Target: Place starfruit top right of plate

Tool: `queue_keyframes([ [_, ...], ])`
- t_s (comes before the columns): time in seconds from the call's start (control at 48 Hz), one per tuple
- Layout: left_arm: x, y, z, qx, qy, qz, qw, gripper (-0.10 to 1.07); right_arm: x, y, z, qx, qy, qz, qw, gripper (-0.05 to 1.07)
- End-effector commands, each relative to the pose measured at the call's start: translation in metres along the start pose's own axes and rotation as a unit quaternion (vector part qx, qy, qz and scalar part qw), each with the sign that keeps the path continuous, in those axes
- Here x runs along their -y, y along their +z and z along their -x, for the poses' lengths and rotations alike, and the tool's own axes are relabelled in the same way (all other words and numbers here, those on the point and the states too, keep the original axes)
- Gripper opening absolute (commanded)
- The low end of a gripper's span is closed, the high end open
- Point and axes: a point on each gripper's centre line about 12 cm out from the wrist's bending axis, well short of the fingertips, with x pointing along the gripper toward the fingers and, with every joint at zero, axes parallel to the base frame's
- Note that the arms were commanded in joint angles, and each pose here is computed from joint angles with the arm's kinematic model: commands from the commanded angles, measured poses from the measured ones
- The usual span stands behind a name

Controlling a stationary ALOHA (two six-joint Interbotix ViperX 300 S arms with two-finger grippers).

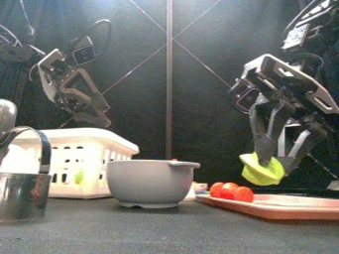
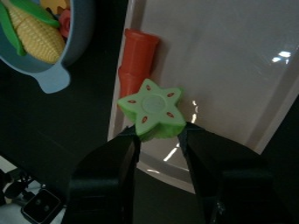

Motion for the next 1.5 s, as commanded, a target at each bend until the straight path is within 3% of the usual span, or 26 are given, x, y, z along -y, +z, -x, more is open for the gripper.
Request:
queue_keyframes([
  [0.0, 0.000, 0.006, -0.001, 0.010, 0.000, 0.003, 0.9999, 0.97, -0.010, 0.004, 0.013, 0.005, 0.025, -0.003, 0.9997, 0.70],
  [0.333, 0.000, 0.006, -0.001, 0.009, 0.000, 0.002, 1.0000, 0.97, 0.011, 0.006, 0.036, 0.012, 0.017, -0.011, 0.9997, 0.69],
  [0.729, 0.000, 0.005, -0.001, 0.009, 0.001, 0.003, 1.0000, 0.97, 0.053, -0.002, 0.061, -0.008, -0.053, -0.068, 0.9963, 0.70],
  [1.083, 0.000, 0.005, -0.001, 0.009, 0.000, 0.003, 1.0000, 0.97, 0.083, -0.009, 0.047, -0.026, -0.125, -0.096, 0.9872, 0.69],
  [1.479, -0.001, 0.003, -0.001, 0.006, 0.001, 0.003, 1.0000, 0.97, 0.086, -0.008, 0.037, -0.024, -0.147, -0.093, 0.9844, 0.70],
])
